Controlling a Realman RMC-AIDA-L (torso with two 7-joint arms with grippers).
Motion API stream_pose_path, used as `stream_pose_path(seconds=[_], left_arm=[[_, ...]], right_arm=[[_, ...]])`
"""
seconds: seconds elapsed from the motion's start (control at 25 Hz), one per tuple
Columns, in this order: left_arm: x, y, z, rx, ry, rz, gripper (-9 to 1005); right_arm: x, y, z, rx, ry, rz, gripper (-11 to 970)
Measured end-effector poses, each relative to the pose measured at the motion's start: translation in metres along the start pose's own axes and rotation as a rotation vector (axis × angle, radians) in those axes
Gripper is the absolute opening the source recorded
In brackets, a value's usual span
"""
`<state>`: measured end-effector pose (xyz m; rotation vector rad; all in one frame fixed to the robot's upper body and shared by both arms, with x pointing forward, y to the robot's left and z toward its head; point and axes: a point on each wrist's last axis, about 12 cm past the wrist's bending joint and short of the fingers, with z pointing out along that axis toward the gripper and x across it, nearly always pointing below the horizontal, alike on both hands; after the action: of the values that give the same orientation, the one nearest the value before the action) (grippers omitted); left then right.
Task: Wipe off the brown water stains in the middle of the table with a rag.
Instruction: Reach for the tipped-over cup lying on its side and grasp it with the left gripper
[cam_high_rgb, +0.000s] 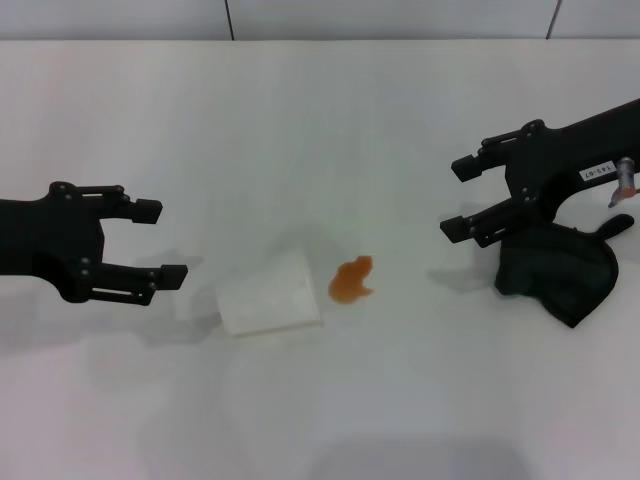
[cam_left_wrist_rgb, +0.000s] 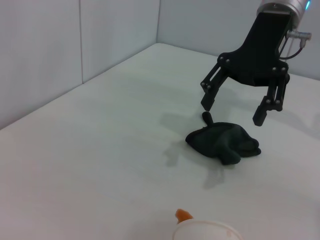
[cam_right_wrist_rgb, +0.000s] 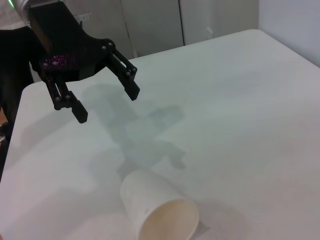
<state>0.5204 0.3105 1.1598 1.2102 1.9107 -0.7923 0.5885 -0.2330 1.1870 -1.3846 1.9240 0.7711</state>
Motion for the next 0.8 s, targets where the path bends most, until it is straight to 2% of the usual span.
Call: stream_pose_path(seconds=[0.64, 0.8], left_arm=[[0.001, -0.0002, 0.0009, 0.006, 0.009, -0.01, 864], [-0.0074, 0.0025, -0.0016, 0.008, 0.03, -0.008, 865]], right_arm=[[-0.0009, -0.0002, -0.0001, 0.002, -0.001, -0.013, 857], [-0.0008, -0.0003, -0.0002, 0.002, -0.001, -0.017, 857]])
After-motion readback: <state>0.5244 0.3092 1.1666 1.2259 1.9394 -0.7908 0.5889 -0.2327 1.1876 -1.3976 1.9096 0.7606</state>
